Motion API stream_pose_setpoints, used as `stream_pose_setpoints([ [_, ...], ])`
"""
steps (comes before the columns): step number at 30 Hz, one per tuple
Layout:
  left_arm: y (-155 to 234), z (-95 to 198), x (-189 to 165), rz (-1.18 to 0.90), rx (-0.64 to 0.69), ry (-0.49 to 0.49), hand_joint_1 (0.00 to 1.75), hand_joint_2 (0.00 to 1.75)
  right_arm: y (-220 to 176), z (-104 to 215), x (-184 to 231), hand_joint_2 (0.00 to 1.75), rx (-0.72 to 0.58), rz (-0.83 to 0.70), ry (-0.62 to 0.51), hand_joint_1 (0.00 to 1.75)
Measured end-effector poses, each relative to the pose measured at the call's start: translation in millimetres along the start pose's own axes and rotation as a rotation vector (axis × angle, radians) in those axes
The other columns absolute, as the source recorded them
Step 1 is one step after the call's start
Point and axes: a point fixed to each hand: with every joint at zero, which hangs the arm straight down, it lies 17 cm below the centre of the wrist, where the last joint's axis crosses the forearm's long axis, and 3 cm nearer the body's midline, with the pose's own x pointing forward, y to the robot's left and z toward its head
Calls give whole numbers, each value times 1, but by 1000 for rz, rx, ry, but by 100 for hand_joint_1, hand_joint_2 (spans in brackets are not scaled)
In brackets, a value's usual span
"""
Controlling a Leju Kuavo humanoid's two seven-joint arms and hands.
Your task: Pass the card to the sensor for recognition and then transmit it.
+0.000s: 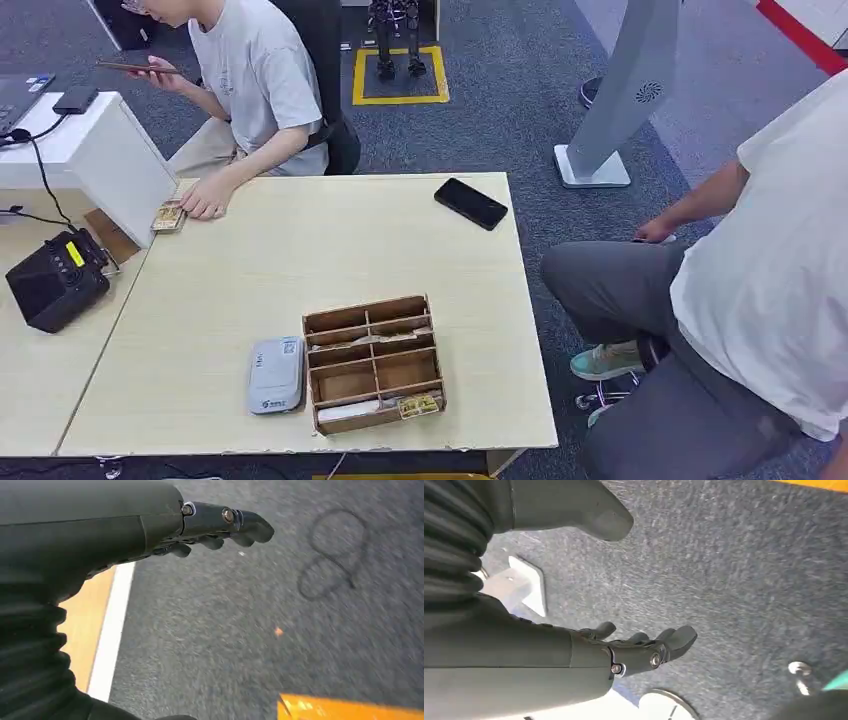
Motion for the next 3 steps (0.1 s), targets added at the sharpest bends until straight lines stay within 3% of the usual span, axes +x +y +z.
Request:
stream_pose_setpoints([
  [3,-19,0,16,15,-40,-35,0,175,-1,-3,7,175,0,-32,-8,0],
])
